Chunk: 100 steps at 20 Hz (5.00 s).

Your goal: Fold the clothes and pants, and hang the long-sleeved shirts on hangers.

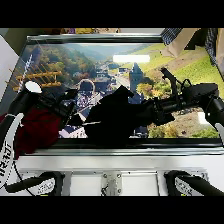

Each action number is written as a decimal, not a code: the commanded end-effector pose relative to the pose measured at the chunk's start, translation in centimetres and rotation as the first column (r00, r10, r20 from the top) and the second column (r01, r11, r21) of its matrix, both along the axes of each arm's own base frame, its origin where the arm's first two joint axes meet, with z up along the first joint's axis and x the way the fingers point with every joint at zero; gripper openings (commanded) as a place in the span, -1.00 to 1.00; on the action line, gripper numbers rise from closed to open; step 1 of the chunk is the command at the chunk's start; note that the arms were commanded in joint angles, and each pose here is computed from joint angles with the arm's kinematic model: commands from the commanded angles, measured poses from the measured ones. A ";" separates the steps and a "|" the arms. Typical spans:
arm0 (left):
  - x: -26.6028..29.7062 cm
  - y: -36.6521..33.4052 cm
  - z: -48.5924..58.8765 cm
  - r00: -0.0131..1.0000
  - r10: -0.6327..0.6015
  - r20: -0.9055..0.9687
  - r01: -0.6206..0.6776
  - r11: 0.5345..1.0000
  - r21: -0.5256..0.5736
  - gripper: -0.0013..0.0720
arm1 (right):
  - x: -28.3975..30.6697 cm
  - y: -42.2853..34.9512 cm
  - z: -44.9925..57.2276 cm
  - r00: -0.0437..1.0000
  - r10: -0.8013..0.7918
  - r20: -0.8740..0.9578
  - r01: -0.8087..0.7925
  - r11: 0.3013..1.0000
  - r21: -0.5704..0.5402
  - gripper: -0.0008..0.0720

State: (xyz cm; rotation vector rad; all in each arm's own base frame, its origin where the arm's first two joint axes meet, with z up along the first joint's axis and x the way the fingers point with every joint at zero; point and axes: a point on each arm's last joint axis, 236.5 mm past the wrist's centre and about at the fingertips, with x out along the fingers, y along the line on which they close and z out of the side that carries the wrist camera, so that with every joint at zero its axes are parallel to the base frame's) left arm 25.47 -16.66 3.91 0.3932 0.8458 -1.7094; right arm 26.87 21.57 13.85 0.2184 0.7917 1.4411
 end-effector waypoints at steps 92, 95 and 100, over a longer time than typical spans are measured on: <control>7.7 -7.4 -1.9 -0.002 0.746 -0.666 -0.857 0.342 0.385 0.60 | 4.0 -2.2 3.4 0.876 -0.092 0.474 0.121 0.992 -0.032 -0.90; 6.6 -7.9 -1.9 0.035 0.735 -0.677 -0.833 0.396 0.387 0.55 | 4.0 -2.2 3.4 0.876 -0.092 0.474 0.121 0.992 -0.033 -0.90; 5.0 -10.1 -2.1 0.086 0.736 -0.672 -0.808 0.446 0.385 0.55 | 4.0 -2.2 3.4 0.876 -0.092 0.474 0.122 0.992 -0.032 -0.90</control>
